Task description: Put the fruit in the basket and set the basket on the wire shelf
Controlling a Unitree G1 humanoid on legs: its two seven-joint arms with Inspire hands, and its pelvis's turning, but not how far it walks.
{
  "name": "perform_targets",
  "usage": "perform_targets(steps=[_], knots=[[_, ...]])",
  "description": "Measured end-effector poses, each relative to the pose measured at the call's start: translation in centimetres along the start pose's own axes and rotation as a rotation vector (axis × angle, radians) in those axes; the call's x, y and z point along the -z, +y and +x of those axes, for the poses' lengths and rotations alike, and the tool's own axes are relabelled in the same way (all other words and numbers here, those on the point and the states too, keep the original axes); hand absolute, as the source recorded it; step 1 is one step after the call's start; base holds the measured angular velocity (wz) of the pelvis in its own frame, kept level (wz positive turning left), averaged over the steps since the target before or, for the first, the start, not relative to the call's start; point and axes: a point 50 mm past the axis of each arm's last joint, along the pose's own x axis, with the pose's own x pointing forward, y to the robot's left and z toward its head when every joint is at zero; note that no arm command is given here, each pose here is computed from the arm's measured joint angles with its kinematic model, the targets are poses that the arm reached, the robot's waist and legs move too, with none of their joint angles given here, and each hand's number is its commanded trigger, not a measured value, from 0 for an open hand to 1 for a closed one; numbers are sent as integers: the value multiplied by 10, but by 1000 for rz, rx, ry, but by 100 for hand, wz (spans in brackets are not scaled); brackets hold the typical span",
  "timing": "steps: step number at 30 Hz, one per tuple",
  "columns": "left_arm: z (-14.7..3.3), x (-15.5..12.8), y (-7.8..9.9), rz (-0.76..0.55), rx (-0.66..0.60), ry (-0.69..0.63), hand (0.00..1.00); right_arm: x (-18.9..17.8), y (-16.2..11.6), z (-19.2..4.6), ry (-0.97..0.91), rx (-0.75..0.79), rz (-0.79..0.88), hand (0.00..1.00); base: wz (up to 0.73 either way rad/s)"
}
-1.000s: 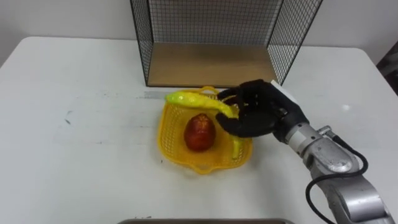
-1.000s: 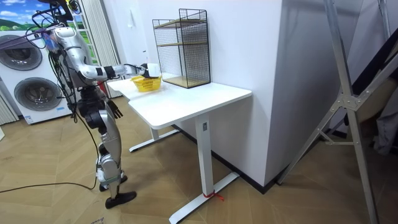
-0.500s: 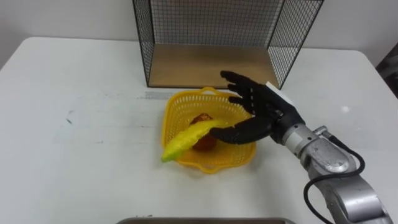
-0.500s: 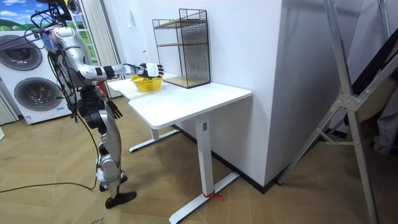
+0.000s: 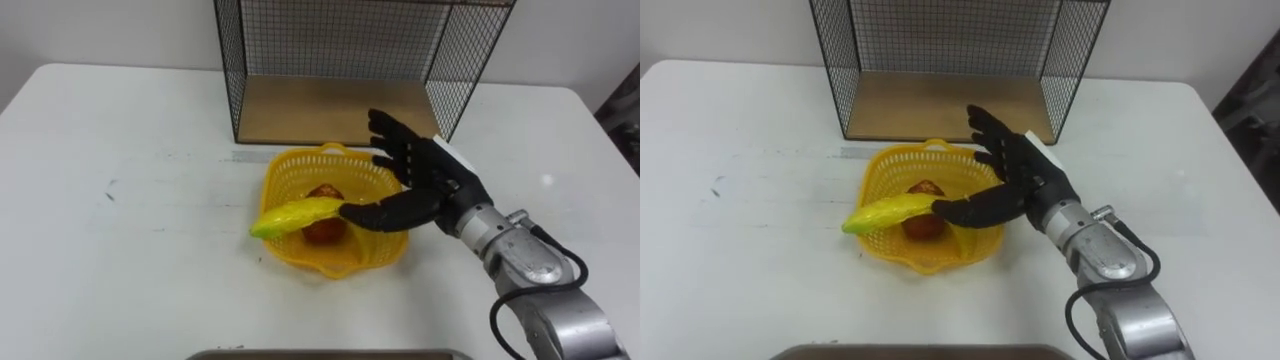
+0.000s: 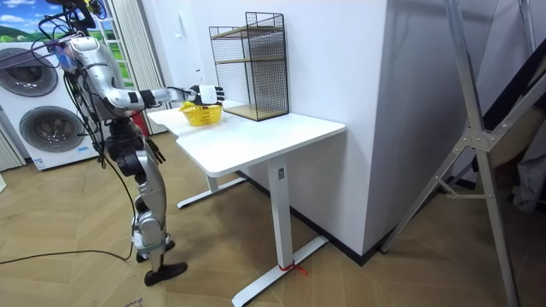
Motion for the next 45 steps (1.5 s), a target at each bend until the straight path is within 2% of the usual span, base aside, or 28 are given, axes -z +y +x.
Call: perform_targets(steps=[5, 9, 12, 14, 18, 19, 24, 26, 30, 33, 36, 40, 45], knots=[[-6, 34, 9, -74, -32, 91, 0, 2, -14, -9, -17, 74, 39, 0, 0], [-7, 40, 18, -167, -66, 105, 0, -7, -24, -13, -59, 131, 28, 0, 8], [-6, 26, 29, -297, -107, 43, 0, -14, -38, -22, -107, 205, 57, 0, 16], [-7, 10, 39, -417, -146, -46, 0, -16, -49, -31, -142, 283, 113, 0, 9], [-11, -13, 51, -519, -238, -158, 0, -7, -59, -47, -144, 391, 188, 0, 0], [-15, -23, 56, -536, -294, -200, 0, -3, -61, -52, -130, 424, 193, 0, -4], [-37, -55, 78, -643, -529, -384, 0, 7, -73, -72, -98, 575, 192, 0, -2], [-53, -69, 94, -726, -661, -472, 0, 11, -78, -81, -92, 643, 201, 0, 0], [-70, -73, 110, -821, -848, -510, 0, 15, -83, -93, -84, 715, 207, 0, 0], [-92, -88, 122, -924, -951, -606, 0, 24, -87, -107, -44, 791, 210, 0, 1], [-125, -104, 142, -1076, -1091, -782, 0, 27, -87, -112, -36, 832, 214, 0, -1], [-145, -112, 148, -1146, -1151, -872, 0, 27, -89, -115, -44, 868, 212, 0, -1], [-173, -124, 154, -1143, -1225, -1036, 0, 26, -92, -121, -56, 905, 208, 0, 0]])
